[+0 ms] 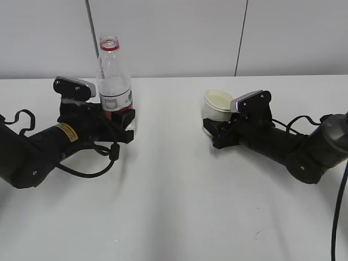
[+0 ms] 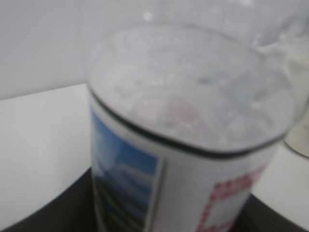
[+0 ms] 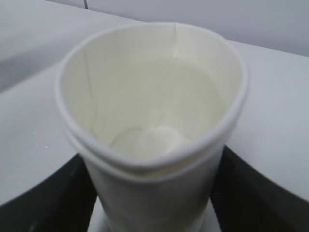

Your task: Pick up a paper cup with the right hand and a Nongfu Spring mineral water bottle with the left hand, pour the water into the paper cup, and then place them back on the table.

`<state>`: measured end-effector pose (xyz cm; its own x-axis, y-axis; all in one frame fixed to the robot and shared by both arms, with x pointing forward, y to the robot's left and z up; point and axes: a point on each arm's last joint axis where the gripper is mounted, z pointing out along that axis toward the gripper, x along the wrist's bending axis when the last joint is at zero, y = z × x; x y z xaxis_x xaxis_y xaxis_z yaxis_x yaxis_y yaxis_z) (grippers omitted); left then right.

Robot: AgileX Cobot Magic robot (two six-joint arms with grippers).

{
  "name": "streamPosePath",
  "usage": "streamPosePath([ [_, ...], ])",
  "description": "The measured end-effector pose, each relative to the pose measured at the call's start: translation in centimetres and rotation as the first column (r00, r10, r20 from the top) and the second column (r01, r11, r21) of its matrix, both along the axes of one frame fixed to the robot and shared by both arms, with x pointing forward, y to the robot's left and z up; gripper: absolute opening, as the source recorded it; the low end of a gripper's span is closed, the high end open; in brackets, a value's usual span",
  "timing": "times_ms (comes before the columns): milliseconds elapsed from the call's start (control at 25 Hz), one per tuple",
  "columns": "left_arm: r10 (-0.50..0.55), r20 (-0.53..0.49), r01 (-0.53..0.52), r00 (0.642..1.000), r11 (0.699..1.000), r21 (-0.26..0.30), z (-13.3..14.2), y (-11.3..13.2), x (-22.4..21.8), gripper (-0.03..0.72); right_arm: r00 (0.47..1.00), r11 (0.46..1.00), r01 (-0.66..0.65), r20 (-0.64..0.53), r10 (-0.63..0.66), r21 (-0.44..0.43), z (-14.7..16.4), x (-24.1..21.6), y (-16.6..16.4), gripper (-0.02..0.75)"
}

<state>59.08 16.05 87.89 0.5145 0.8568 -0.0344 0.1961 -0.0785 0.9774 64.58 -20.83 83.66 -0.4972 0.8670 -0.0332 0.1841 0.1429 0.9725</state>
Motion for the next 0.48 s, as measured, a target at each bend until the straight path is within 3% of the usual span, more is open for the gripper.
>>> streamPosePath([
  [200,0.008,-0.028,-0.008,1.000,1.000,-0.027,-0.49,0.01,-0.02,0.377,1.000,1.000,-0.004,0.015,0.004,0.009,0.01,-0.01,0.05,0.504],
  [480,0.012,-0.047,-0.013,0.999,1.000,-0.021,-0.67,0.05,-0.06,0.377,1.000,1.000,-0.004,0.013,0.004,0.011,-0.36,-0.06,0.04,0.511],
])
